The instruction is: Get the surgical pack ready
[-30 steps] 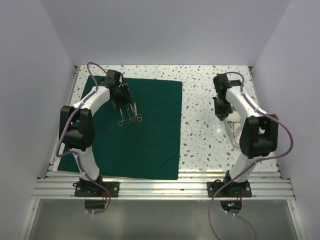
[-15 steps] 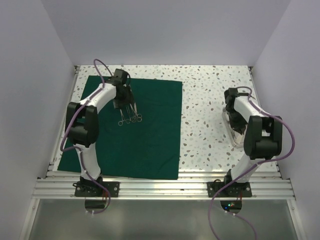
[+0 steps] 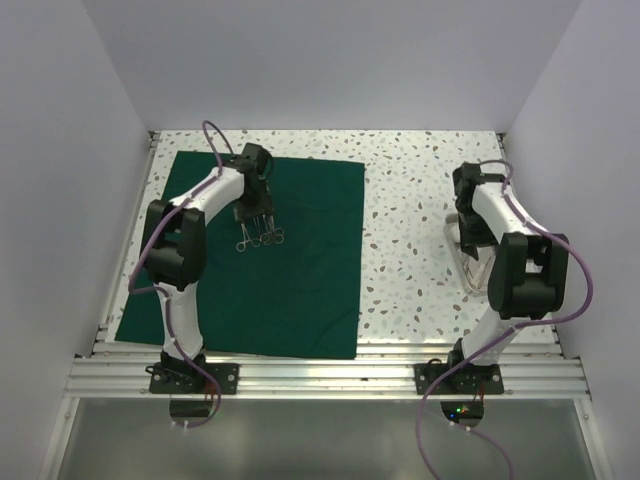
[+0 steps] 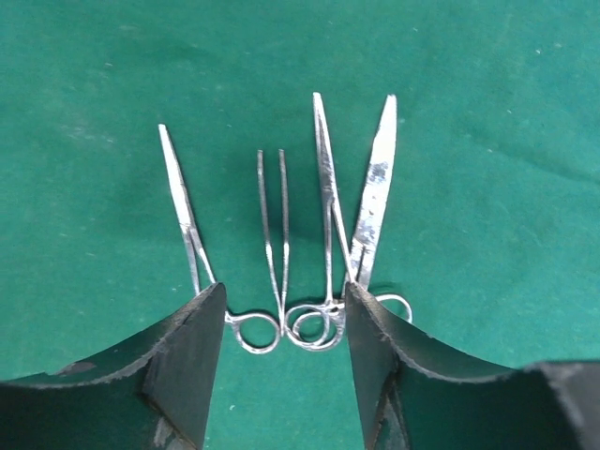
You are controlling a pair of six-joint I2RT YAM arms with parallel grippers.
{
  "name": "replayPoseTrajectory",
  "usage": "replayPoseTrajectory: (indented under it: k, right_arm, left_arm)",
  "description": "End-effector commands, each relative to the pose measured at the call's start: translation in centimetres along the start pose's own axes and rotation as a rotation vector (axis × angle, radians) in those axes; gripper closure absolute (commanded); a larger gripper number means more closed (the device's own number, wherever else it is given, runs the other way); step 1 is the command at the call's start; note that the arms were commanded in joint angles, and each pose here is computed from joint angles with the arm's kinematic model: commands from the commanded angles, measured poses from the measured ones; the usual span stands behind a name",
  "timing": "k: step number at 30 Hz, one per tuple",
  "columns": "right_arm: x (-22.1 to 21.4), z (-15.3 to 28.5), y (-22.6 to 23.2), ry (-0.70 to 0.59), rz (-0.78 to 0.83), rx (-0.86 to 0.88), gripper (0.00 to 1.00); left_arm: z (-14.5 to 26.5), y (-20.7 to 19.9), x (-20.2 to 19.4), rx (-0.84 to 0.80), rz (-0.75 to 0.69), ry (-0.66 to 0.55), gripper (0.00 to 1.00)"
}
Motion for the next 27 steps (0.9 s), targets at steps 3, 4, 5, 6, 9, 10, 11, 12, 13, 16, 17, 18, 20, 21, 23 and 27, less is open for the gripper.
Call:
replayPoseTrajectory:
  k: [3, 4, 5, 6, 9, 10, 11, 12, 13, 16, 17, 18, 20, 21, 23, 27]
  right_arm:
    - [1.8, 5.5, -0.7, -0.106, -0.219, 0.11, 0.48]
    - [2.0, 6.3, 0.4, -0.117, -0.241, 0.183, 0.48]
    - [2.2, 6.8, 0.6, -0.128, -0.258, 0.208, 0.48]
    - [2.3, 7.7, 1.6, -0.148, -0.238, 0.235, 0.48]
    - [2.7, 10.5, 2.8, -0.212, -0.196, 0.274, 0.47]
    - [2.6, 11.2, 3.0, -0.227, -0.185, 0.291, 0.47]
    - [2.5, 11.8, 3.2, -0.235, -0.177, 0.303, 0.47]
    - [2.4, 12.4, 3.4, -0.242, -0.171, 0.314, 0.47]
    - [2.3, 12.8, 3.3, -0.253, -0.179, 0.325, 0.47]
    - [1.9, 13.5, 4.0, -0.248, -0.192, 0.374, 0.48]
    - [1.7, 13.7, 4.3, -0.243, -0.193, 0.394, 0.48]
    - [1.6, 13.9, 4.5, -0.239, -0.194, 0.403, 0.48]
    - [1.4, 14.4, 5.4, -0.237, -0.183, 0.423, 0.48]
    - [1.4, 14.5, 5.6, -0.237, -0.183, 0.428, 0.48]
    - [1.2, 15.0, 6.5, -0.231, -0.179, 0.456, 0.48]
    - [1.3, 16.5, 8.3, -0.251, -0.157, 0.499, 0.49]
  left_arm:
    - [1.2, 0.8, 0.9, 0.039, 0.015, -0.054, 0.5]
    - [1.1, 0.8, 0.8, 0.035, 0.003, -0.053, 0.55]
    - [0.8, 0.7, 0.8, 0.032, 0.0, -0.048, 0.61]
    - [0.7, 0.6, 0.8, 0.033, -0.007, -0.045, 0.63]
    - [-0.1, 0.8, 0.5, 0.052, -0.019, -0.019, 0.67]
    - [-0.4, 0.9, 0.3, 0.057, -0.021, -0.013, 0.67]
    - [-0.6, 0.9, 0.2, 0.058, -0.021, -0.012, 0.67]
    - [-0.8, 0.9, 0.1, 0.059, -0.021, -0.011, 0.67]
    - [-1.0, 0.9, -0.1, 0.057, -0.019, -0.011, 0.67]
    - [-1.4, 0.8, -0.3, 0.048, -0.016, -0.008, 0.67]
    - [-1.5, 0.7, -0.4, 0.044, -0.016, -0.006, 0.67]
    - [-1.7, 0.7, -0.5, 0.044, -0.015, -0.003, 0.67]
    - [-2.2, 0.6, -0.6, 0.04, -0.015, 0.003, 0.67]
    - [-2.5, 0.6, -0.8, 0.045, -0.018, 0.011, 0.68]
    - [-2.8, 0.6, -1.0, 0.045, -0.021, 0.014, 0.69]
    - [-2.8, 0.4, -0.8, 0.029, -0.03, 0.005, 0.82]
Point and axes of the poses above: each gripper's point midway between its finger pads, its own z axis back along the fingers, its own y axis along the line the jaws close on, x = y × z, the point moved 1 cm from there along z, back along the fingers, and after that the axes turned 1 degree about -z, right-handed, at the moved point
